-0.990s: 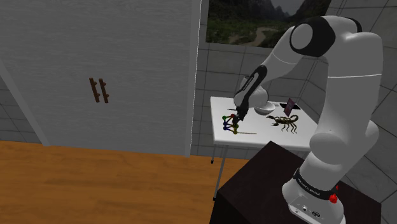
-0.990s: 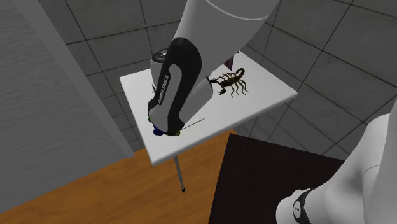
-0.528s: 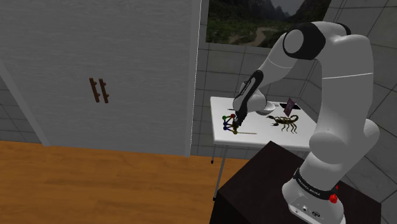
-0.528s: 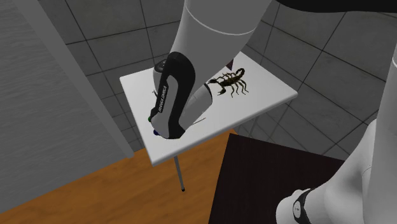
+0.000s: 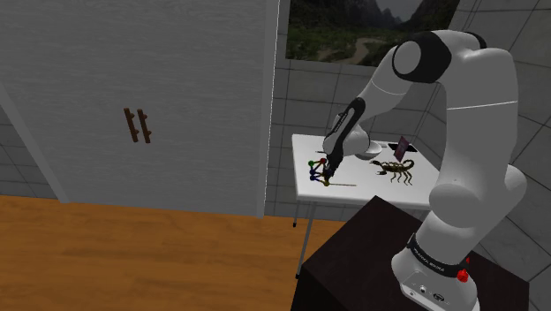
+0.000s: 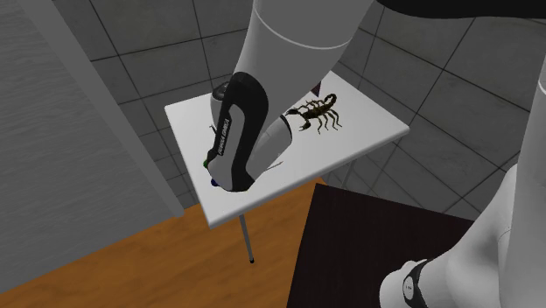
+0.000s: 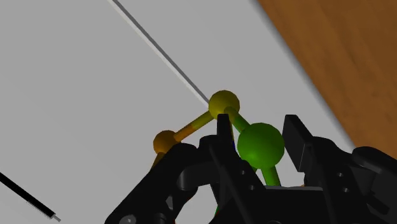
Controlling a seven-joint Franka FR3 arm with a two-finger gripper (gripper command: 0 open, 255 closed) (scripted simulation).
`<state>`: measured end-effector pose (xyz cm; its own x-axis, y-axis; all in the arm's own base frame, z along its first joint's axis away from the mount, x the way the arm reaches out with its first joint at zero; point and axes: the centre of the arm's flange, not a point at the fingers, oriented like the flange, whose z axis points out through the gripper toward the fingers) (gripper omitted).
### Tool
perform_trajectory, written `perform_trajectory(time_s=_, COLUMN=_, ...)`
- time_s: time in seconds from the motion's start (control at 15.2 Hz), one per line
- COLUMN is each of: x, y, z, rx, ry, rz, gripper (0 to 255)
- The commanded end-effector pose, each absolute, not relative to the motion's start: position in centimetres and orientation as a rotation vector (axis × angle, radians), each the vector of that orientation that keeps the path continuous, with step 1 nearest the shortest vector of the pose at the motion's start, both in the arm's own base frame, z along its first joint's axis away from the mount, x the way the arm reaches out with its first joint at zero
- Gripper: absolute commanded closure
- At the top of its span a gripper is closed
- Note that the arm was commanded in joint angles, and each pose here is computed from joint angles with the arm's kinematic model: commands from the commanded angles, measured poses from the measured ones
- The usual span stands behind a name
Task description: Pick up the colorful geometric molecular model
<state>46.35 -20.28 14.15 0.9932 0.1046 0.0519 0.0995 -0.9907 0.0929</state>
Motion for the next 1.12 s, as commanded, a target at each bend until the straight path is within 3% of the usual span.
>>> perform_trajectory(time_s=0.0, x=46.3, y=-20.3, z=14.2, rx=3.046, ry=0.156, rz=0.087, gripper=255)
perform_trajectory(time_s=1.06, x=46.3, y=-20.3, z=22.2, rx=3.046, ry=0.156, rz=0.087, gripper=255)
